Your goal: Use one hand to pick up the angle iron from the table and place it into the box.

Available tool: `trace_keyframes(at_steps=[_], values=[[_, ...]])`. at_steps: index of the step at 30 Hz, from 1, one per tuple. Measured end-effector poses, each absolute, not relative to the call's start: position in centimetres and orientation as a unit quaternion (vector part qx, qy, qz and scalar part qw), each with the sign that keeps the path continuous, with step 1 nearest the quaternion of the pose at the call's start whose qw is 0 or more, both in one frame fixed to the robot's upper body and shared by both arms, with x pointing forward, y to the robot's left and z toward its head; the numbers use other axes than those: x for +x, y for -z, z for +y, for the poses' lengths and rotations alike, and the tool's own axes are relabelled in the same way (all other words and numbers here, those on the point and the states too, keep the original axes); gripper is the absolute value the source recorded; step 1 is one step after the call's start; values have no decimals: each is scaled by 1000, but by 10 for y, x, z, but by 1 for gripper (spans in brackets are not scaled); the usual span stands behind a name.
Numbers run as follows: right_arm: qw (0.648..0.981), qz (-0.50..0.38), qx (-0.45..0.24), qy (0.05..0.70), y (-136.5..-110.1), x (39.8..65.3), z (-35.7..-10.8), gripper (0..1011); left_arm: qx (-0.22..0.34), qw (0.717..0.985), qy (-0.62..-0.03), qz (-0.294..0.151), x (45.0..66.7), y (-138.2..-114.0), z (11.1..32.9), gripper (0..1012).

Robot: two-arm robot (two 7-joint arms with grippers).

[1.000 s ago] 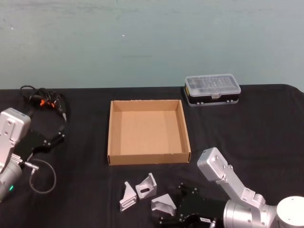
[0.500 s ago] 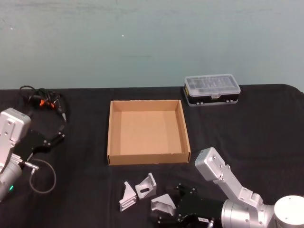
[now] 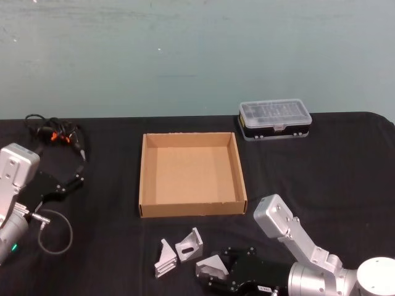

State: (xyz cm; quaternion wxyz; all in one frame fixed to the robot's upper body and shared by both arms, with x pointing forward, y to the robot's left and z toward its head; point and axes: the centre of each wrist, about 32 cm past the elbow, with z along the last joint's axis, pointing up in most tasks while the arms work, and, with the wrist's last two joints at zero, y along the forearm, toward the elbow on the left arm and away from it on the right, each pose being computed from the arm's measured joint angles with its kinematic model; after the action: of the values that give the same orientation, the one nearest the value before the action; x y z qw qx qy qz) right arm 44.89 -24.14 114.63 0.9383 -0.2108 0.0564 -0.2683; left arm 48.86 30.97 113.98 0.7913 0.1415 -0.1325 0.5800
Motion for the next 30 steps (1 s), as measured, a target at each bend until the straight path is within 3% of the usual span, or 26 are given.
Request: trace_keyframes(at_steps=[10, 30], values=[[938, 56, -211, 268, -1146, 449, -242, 291, 141, 791, -580, -132, 489, -1140, 310, 1000], [942, 48, -190, 272, -1151, 448, -245, 264, 141, 791, -580, -132, 489, -1140, 310, 1000]])
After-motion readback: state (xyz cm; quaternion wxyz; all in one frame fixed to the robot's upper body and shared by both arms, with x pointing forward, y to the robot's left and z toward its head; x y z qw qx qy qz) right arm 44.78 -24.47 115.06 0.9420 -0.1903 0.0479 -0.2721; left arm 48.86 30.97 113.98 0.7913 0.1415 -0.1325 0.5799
